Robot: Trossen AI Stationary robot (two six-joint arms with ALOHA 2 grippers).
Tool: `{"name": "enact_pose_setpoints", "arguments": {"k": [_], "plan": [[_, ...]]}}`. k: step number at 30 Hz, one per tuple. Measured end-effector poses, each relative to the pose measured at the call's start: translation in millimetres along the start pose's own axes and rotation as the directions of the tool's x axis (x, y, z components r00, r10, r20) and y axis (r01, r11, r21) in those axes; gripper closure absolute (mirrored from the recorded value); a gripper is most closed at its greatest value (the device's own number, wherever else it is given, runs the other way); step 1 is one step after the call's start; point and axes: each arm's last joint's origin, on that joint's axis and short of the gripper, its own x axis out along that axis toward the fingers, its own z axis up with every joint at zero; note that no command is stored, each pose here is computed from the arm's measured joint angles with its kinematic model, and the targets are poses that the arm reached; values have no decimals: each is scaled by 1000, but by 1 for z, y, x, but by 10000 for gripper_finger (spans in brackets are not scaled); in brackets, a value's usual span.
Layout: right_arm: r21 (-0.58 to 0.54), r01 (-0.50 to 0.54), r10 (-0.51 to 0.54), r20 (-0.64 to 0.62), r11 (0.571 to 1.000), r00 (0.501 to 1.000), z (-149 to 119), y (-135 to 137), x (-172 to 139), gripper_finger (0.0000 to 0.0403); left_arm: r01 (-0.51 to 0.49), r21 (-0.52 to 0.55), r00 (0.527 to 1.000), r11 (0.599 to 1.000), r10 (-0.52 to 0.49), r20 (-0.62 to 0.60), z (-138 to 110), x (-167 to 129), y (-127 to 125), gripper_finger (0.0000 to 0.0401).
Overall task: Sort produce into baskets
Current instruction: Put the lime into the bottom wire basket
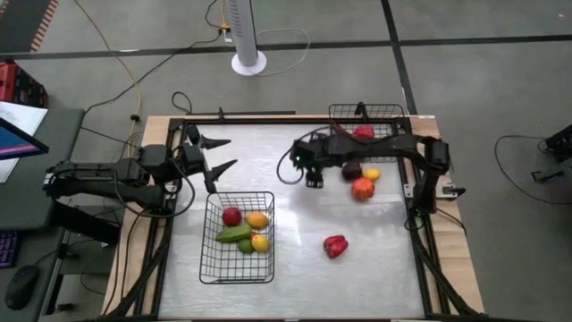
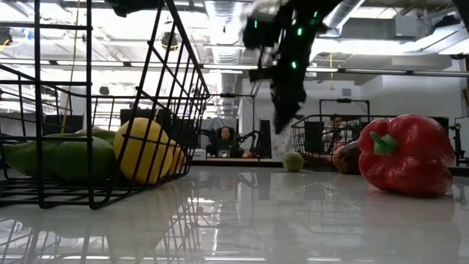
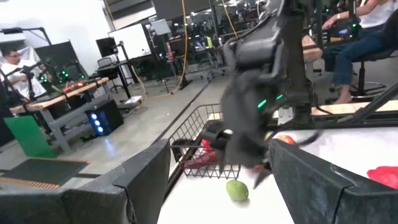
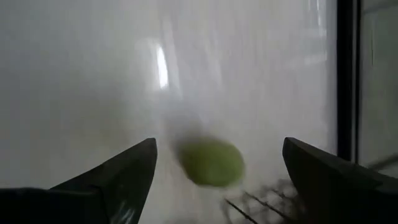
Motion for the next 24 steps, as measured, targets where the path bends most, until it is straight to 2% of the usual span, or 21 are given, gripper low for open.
{"name": "enact_pose_setpoints", "arguments": {"k": [3,9,13,17,20,24], "plan": [[-24,-4,2,-63,1000,998,-5,-11,18,29,0,8,1000,1000,0,-1,0,0,0,143],[-52,-114,106,-147,992,983,-10,-11,49,29,1,9,1000,1000,-1,-4,0,0,0,143],[-78,-127,109,-199,989,974,-12,-7,63,29,3,12,1000,1000,-3,-12,-1,0,0,143],[-100,-89,62,-243,991,968,-14,-4,71,33,4,13,1000,1000,-4,-16,-2,0,0,143],[-113,-74,44,-250,991,967,-15,-5,72,47,4,14,1000,1000,-4,-16,-2,0,0,143],[-122,-66,33,-256,990,966,-16,-5,72,87,4,14,1000,1000,-4,-16,-2,0,0,143]]}}
